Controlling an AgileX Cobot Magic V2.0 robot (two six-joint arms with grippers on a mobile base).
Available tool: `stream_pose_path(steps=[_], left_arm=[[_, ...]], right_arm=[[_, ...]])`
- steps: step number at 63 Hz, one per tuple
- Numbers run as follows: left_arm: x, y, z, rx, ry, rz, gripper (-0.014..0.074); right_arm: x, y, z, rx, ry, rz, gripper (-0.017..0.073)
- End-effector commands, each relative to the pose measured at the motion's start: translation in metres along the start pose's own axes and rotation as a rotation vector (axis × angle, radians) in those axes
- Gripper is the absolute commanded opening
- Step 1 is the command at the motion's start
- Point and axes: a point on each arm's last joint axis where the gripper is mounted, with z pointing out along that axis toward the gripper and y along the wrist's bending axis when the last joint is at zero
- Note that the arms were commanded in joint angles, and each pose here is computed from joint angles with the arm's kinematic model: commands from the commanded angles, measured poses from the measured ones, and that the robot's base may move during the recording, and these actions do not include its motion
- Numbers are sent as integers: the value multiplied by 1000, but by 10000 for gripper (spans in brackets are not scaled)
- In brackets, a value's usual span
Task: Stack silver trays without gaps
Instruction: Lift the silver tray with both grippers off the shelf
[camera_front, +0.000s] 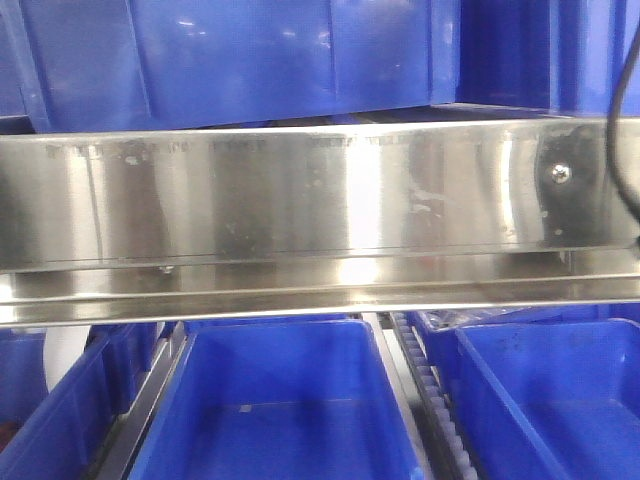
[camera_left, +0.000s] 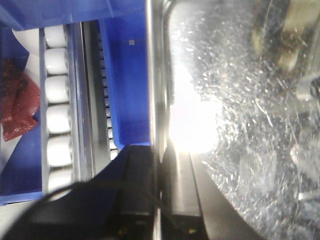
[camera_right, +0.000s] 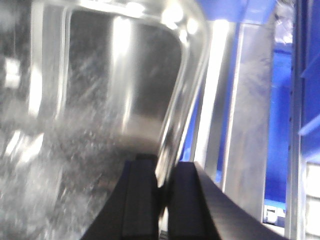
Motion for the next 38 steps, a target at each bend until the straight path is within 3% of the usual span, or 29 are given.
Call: stream_pose_path(steps=[1, 13, 38], left_arm=[[16, -7, -22, 37, 17, 47, -48], [37, -13, -15, 39, 79, 84, -48], [41, -15, -16, 73, 95, 70, -48]], right_arm=[[-3, 8, -36, -95, -125, -27, 56], [7, 4, -41, -94, -114, -19, 56], [25, -2, -49, -100, -111, -9, 56]])
